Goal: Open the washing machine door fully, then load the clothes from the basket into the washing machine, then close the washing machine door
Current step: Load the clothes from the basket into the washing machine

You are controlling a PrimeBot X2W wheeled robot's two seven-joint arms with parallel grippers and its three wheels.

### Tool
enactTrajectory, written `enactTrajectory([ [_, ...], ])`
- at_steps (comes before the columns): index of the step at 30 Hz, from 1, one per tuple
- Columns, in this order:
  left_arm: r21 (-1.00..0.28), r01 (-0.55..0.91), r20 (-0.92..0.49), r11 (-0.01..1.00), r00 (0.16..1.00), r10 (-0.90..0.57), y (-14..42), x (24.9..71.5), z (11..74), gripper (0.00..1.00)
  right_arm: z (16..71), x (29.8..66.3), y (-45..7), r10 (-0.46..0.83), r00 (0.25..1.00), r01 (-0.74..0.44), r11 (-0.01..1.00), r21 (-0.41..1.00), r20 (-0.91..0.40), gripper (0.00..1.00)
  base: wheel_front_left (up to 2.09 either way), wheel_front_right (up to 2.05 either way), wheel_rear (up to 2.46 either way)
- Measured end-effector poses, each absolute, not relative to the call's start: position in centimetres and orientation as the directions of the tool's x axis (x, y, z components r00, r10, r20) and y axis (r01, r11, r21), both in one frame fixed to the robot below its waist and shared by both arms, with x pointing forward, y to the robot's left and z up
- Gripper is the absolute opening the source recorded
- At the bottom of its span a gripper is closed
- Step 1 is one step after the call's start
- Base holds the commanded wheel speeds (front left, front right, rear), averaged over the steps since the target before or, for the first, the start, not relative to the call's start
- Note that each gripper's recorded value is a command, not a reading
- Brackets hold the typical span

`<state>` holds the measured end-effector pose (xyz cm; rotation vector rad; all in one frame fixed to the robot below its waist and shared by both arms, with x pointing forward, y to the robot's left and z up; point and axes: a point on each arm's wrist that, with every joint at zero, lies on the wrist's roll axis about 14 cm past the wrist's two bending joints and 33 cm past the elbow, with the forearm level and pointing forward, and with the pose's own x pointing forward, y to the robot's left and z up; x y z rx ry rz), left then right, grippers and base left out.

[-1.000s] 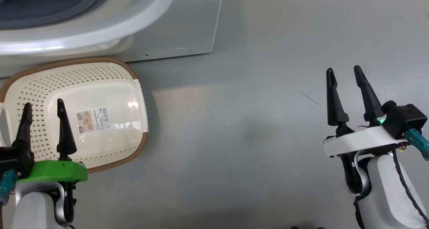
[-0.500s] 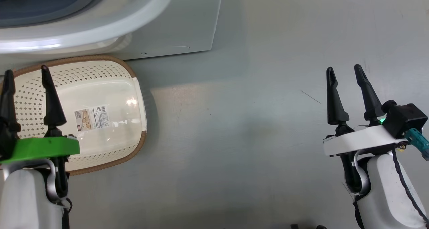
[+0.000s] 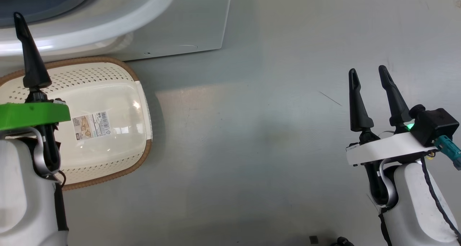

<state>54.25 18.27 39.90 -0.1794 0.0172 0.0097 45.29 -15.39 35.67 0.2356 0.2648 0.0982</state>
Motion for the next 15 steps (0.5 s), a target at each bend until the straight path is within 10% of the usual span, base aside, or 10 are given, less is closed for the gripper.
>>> enactTrajectory([
  [15,-0.067,0.049,-0.103,0.997,0.993,-0.056,18.4,58.4,39.7,1.0,36.2,45.2,-16.1,0.107,0.965,-0.048,0.97,0.239,-0.24,1.0,0.0,0.0,0.0],
])
